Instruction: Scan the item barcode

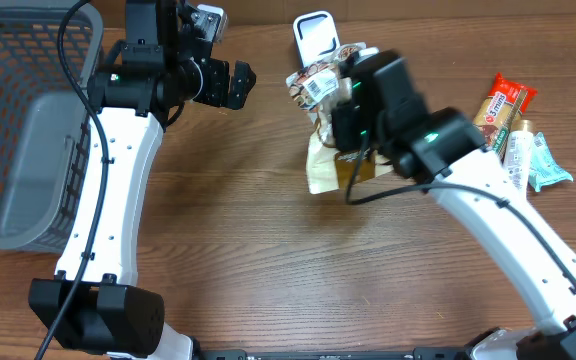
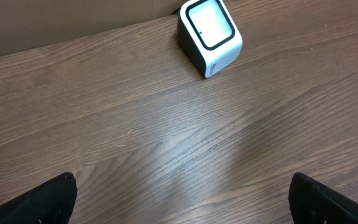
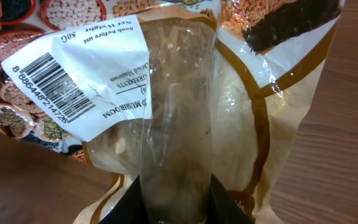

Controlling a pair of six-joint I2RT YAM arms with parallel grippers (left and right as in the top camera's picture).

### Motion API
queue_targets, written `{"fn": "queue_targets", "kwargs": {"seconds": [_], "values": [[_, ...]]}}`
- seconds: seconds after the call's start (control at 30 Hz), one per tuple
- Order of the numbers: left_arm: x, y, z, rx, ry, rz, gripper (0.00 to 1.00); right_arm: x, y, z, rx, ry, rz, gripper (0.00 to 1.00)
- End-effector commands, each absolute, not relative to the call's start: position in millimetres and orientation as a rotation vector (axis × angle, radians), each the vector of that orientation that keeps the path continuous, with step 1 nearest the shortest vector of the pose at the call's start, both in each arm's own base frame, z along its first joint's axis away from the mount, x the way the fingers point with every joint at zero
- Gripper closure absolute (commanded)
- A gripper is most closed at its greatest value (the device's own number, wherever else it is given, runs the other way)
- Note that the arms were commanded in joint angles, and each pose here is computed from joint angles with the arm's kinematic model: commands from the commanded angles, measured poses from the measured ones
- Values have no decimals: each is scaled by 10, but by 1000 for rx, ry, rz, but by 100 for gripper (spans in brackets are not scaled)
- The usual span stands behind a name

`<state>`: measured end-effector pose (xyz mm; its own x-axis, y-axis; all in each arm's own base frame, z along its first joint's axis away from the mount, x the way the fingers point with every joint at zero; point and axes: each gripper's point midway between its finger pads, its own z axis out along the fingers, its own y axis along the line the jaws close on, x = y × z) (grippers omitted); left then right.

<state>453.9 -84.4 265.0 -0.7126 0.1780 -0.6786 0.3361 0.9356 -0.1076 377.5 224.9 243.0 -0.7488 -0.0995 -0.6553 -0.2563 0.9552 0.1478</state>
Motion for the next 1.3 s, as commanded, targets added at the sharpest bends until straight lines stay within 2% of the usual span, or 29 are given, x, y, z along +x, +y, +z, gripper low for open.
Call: {"fn": "queue_targets", "kwargs": {"seconds": [0.0,0.57,0.93,1.27], "values": [[4522,-878,2758,394,2344,-284,0,3894,1994,2625,63,2295,82,96],[4522,-878,2758,394,2344,-284,0,3873,2059,2567,96,2286,51,96],[4522,-877,2758,394,2344,-283,1,3952,2272,1401,-94,2625,73,96],[4522,-877,2758,394,2344,-283,0,3932,2298,785,-132,2773,47,95]]}}
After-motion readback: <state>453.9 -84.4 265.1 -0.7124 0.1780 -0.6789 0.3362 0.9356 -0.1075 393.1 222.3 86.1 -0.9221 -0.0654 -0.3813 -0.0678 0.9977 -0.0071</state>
